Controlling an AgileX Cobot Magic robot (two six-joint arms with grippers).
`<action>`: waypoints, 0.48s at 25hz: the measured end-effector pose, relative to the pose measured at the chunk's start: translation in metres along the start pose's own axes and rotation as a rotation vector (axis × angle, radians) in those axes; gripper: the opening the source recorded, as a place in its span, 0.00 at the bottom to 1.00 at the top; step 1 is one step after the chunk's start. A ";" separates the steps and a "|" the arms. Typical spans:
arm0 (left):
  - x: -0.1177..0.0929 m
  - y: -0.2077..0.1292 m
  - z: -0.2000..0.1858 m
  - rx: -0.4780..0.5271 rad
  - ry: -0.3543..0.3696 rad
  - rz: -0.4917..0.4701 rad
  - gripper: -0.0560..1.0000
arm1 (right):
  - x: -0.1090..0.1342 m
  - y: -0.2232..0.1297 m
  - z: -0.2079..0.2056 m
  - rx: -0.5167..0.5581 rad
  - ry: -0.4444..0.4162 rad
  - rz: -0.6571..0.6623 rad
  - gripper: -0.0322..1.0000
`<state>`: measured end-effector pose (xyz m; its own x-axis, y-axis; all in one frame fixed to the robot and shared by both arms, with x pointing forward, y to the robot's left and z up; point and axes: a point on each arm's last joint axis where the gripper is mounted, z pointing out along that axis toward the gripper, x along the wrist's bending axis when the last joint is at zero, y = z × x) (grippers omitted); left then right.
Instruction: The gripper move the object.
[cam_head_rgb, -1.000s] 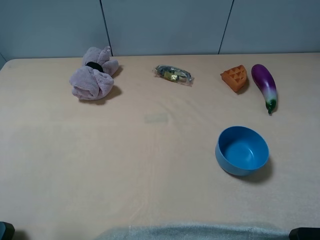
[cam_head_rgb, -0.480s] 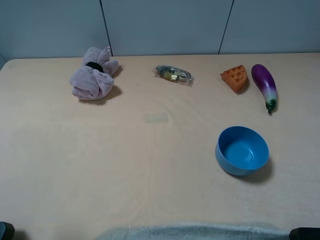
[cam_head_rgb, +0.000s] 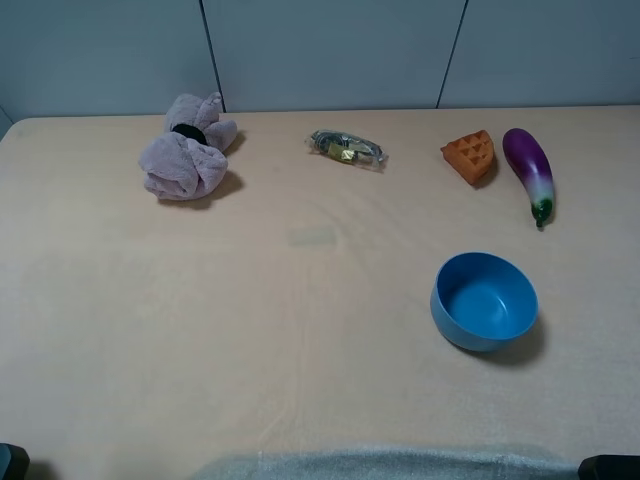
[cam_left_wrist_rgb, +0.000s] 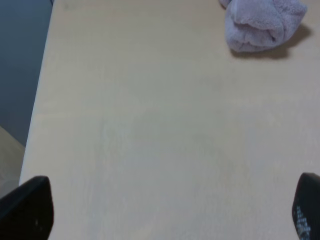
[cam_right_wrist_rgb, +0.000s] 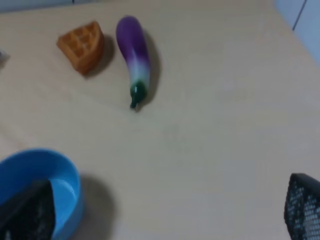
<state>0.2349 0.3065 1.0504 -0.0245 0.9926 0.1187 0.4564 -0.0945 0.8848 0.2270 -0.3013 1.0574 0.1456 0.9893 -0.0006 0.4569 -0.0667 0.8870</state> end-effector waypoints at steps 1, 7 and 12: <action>0.000 0.000 0.000 0.000 0.000 0.000 0.95 | 0.000 0.002 0.000 -0.020 -0.002 -0.002 0.70; 0.000 0.000 0.000 0.000 0.000 0.000 0.95 | -0.001 0.000 0.008 -0.036 -0.005 -0.020 0.70; 0.000 0.000 0.000 0.000 0.000 0.000 0.95 | 0.001 0.000 0.009 -0.040 0.084 -0.075 0.70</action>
<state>0.2349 0.3065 1.0504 -0.0245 0.9926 0.1187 0.4564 -0.0945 0.8848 0.2351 -0.3014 1.0529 0.0374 0.9988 -0.0305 0.4281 0.0115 0.9036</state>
